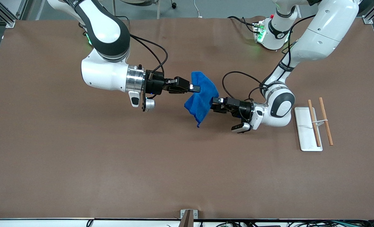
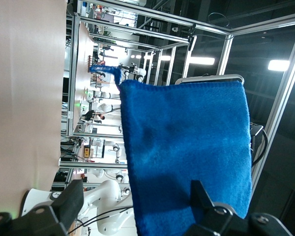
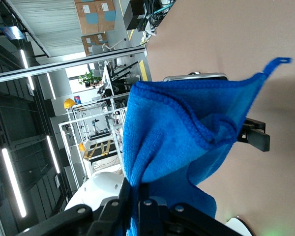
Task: Right arm passes towel to left arm to hang
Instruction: 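Grasp the hanging towel with the left gripper beside the right gripper, then open the right gripper while the left gripper pulls the towel away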
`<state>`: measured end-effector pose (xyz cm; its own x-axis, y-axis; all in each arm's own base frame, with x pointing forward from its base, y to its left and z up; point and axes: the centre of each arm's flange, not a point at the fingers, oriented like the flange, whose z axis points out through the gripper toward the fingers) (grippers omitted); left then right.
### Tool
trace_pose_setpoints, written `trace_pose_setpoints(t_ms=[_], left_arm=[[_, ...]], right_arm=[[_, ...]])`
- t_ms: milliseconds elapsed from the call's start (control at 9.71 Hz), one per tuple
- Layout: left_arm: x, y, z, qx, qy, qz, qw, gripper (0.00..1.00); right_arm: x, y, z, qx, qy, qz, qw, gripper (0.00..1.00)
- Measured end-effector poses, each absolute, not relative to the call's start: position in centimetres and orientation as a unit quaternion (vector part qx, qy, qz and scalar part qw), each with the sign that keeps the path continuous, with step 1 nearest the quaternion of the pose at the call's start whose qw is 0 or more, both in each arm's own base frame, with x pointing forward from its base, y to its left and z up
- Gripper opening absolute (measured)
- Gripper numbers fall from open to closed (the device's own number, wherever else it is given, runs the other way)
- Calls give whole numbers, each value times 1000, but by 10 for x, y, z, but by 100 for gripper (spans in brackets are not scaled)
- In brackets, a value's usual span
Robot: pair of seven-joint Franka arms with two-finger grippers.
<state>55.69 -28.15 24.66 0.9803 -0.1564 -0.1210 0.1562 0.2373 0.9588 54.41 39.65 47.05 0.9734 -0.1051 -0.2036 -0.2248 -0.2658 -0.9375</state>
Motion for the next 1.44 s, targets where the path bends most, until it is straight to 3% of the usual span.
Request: trace_pose_setpoints(t_ms=[412,721,824,1235,1441], left_arm=[[575,-274,270,595,6,-103,797,76],[592,-273,284,592,6,-103,799,72],[592,-273,282,592,8,-104,800,65],[604,-249,280,593,26,-101,799,3],[611,-240,286,594,38,-112,796,3]], right_arm=[[544,396,470,-794,105,49,597,7],[545,396,469,-794,106,50,597,7],[545,396,469,-794,106,50,597,7],[545,396,469,-794,106,50,596,7],[545,396,468,-794,106,50,596,9]])
